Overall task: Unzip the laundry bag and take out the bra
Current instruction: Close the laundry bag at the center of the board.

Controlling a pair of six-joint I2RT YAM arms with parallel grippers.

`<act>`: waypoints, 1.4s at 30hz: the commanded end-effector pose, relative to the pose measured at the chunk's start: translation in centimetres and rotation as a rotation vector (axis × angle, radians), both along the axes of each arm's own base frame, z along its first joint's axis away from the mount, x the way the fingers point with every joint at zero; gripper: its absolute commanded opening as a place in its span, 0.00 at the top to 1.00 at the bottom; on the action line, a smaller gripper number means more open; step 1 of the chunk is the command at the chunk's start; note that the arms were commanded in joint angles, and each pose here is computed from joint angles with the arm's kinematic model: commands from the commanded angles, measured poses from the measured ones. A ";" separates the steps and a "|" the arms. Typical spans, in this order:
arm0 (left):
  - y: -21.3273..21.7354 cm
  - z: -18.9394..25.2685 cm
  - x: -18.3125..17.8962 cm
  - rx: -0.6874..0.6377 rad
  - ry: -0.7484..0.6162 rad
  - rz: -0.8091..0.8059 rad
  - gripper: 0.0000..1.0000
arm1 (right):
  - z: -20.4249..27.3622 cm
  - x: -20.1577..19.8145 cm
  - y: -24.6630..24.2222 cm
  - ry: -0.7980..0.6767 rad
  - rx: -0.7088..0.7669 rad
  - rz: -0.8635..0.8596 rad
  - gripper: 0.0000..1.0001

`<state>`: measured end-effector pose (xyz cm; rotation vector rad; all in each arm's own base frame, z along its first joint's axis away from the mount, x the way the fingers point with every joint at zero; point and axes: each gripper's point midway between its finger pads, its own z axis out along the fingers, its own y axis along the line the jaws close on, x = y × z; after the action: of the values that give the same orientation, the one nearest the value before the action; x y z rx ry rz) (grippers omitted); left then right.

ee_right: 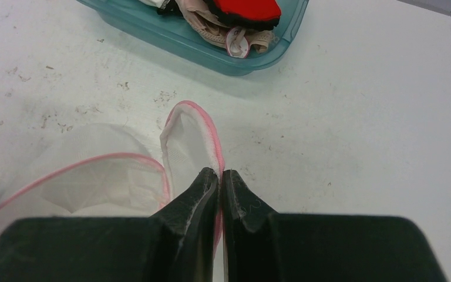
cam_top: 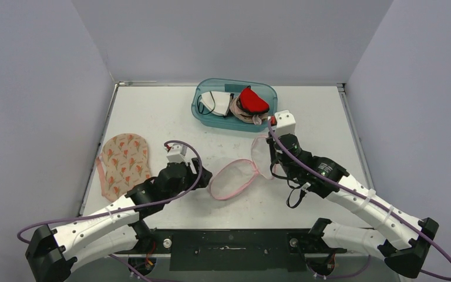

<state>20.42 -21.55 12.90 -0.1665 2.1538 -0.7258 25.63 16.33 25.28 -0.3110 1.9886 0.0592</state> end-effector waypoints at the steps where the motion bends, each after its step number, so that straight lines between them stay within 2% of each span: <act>1: 0.5 3.3 0.8 0.102 -0.079 -0.032 0.30 | 2.2 -0.2 1.1 -0.037 0.036 0.074 0.95; 4: 0.2 4.4 1.1 0.201 -0.106 -0.100 0.23 | 2.5 -0.4 1.6 -0.028 0.033 0.103 0.95; 8: -1.1 4.8 1.0 0.293 -0.083 -0.215 0.22 | 2.6 -0.3 1.8 -0.023 0.033 0.107 0.95; 12: -3.1 4.6 -0.6 0.315 -0.047 -0.312 0.23 | 2.3 -0.1 2.0 -0.016 0.044 0.087 0.95; 18: -2.9 1.4 -2.5 0.400 0.023 -0.282 0.26 | 1.7 0.3 2.3 -0.005 0.047 0.063 0.95; 23: -2.6 -1.1 -3.4 0.378 0.068 -0.231 0.34 | 1.6 0.4 2.2 -0.007 0.051 0.049 0.95; 27: -3.3 -1.7 -3.2 0.359 0.070 -0.216 0.42 | 1.5 0.4 2.2 -0.004 0.058 0.046 0.95; 32: -3.2 -3.0 -2.8 0.413 0.096 -0.189 0.59 | 1.6 0.3 2.2 -0.002 0.068 0.042 0.95; 36: -3.1 -3.4 -2.6 0.414 0.103 -0.162 0.81 | 2.0 0.1 2.1 -0.006 0.076 0.043 0.95; 38: -3.1 -2.9 -2.4 0.401 0.090 -0.149 0.97 | 2.4 0.1 2.0 -0.010 0.079 0.044 0.95; 39: -3.2 -2.3 -2.3 0.390 0.079 -0.144 1.00 | 2.7 0.0 2.0 -0.015 0.079 0.045 0.95; 42: -3.9 0.4 -2.1 0.323 0.041 -0.153 1.00 | 4.3 0.2 1.3 -0.042 0.054 0.037 0.95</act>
<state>17.03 -23.42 8.07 0.2306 2.4321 -0.3006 25.43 18.24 25.10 -0.3595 2.0248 0.1279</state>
